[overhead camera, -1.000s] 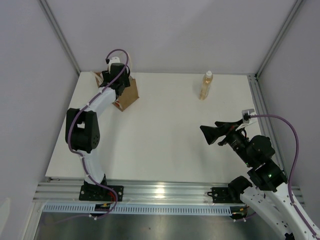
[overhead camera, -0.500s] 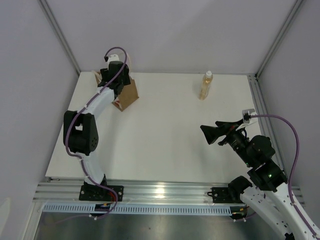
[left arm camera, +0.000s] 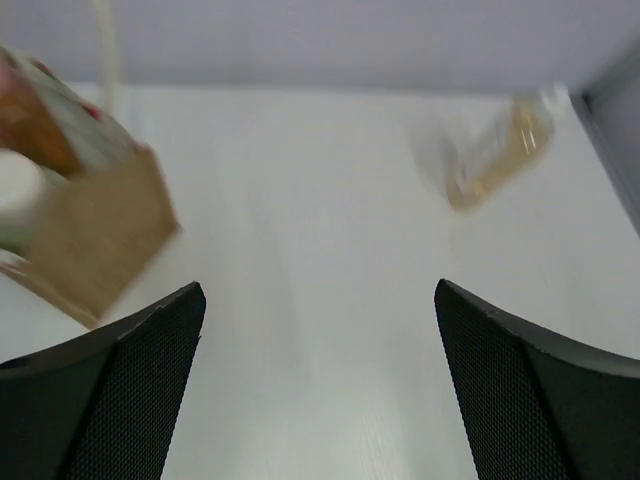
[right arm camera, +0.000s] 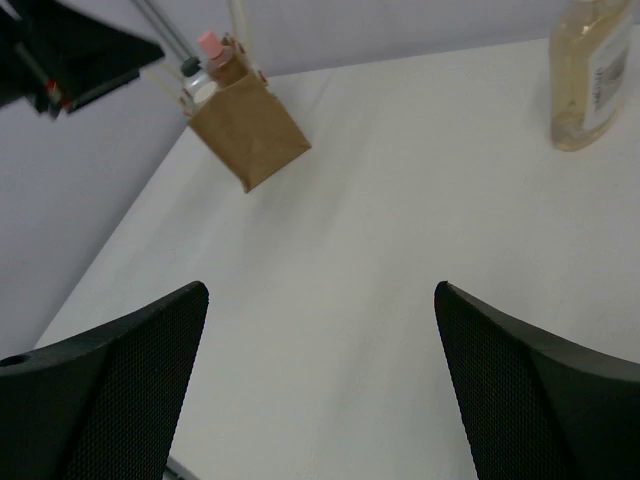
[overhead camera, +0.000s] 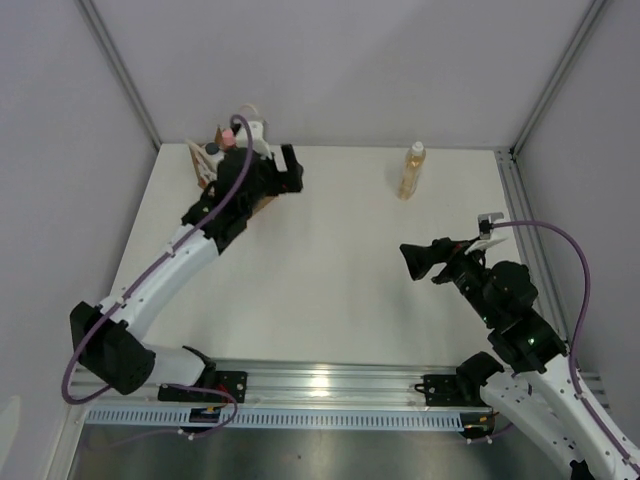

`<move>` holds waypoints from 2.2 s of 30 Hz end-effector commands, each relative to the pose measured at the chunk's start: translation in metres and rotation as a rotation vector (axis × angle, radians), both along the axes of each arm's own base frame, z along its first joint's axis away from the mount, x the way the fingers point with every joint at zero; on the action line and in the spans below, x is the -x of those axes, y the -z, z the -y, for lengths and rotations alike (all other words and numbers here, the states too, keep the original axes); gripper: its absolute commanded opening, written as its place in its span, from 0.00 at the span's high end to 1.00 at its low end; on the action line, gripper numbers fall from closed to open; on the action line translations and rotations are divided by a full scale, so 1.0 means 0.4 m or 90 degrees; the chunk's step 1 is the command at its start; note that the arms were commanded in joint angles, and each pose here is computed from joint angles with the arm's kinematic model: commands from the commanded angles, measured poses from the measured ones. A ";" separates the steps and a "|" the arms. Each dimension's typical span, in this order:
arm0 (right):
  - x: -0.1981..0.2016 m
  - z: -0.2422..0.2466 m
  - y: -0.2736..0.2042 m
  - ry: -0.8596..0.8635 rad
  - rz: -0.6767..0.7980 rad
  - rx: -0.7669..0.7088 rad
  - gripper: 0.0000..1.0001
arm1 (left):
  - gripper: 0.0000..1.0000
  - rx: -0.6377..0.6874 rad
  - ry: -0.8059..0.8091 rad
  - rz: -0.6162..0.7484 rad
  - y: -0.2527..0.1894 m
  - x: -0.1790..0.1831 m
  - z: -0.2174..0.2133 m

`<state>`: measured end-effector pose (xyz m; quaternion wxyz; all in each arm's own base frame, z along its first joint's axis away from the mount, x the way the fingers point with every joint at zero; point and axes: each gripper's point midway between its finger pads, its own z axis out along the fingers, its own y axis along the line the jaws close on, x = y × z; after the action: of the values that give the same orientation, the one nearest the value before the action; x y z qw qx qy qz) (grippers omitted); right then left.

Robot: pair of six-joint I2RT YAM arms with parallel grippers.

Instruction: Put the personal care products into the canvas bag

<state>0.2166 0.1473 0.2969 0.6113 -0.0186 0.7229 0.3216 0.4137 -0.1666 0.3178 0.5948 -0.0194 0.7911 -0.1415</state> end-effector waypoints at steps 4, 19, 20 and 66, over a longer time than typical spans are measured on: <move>-0.134 0.067 -0.016 0.178 -0.025 0.052 0.01 | 0.01 -0.047 0.164 -0.080 0.238 0.267 0.209; -0.513 0.173 0.058 0.358 -0.097 0.136 0.01 | 0.01 0.157 0.388 -0.117 0.358 0.540 0.345; -0.533 0.179 0.065 0.368 -0.099 0.135 0.01 | 0.01 0.161 0.366 -0.100 0.349 0.529 0.331; -0.761 -0.048 0.368 0.363 -0.169 0.242 0.66 | 0.01 0.183 0.189 0.116 0.229 0.475 0.132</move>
<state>0.5506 0.1238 0.1266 0.5387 0.0958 0.8353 -0.0545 0.2129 -0.2384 0.2117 0.5821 0.0449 0.7207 -0.3737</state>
